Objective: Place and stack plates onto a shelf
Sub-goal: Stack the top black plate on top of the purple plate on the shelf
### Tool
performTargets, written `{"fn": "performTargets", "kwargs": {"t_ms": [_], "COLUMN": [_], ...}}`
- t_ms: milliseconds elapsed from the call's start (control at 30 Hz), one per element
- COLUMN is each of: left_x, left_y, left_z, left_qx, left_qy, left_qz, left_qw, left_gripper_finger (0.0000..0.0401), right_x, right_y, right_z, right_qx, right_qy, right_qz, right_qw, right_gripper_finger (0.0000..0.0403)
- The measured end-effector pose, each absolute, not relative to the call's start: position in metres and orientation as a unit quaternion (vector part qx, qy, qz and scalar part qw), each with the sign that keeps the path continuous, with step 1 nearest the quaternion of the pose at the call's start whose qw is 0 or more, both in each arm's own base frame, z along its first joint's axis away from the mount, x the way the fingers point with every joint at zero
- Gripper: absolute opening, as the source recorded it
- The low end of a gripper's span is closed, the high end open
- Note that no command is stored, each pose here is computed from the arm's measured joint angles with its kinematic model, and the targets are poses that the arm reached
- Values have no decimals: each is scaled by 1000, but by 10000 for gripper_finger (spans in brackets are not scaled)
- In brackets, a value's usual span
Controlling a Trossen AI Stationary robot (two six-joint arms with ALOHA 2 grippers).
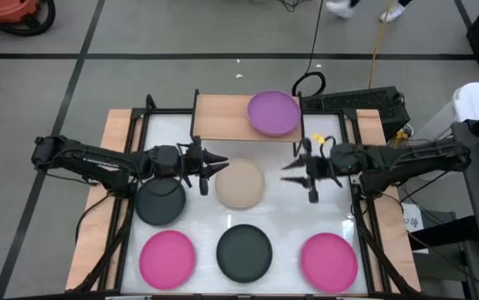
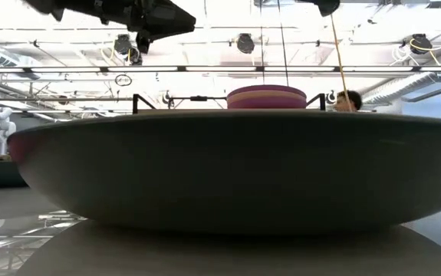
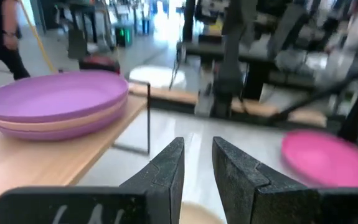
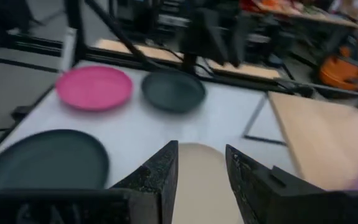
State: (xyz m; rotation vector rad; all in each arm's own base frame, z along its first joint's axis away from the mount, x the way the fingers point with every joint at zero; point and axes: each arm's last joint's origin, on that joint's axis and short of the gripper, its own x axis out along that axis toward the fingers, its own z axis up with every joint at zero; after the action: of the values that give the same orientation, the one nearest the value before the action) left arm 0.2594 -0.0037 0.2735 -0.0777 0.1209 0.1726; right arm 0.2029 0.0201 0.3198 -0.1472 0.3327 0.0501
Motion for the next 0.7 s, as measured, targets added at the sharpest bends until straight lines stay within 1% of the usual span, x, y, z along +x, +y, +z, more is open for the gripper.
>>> {"fn": "performTargets", "kwargs": {"t_ms": [100,200,333,500,700], "left_x": [263,263,260,251,237], "left_y": [-5,-5,-7,-14,-28], "left_z": [291,305,308,294,281], "left_qx": [-25,-16,-12,-18,-57], "left_qy": [130,180,227,308,393], "left_qz": [86,87,84,79,84], "left_qw": [987,980,970,948,914], "left_gripper_finger": [88,88,88,88,88], "right_x": [200,197,192,188,186], "right_y": [29,35,43,47,49], "right_z": [303,287,271,260,258], "right_qx": [-72,-59,-54,-54,-68], "right_qy": [127,94,60,50,56], "right_qz": [44,58,75,88,61], "right_qw": [988,992,994,993,994], "right_gripper_finger": [114,114,114,114,114]}}
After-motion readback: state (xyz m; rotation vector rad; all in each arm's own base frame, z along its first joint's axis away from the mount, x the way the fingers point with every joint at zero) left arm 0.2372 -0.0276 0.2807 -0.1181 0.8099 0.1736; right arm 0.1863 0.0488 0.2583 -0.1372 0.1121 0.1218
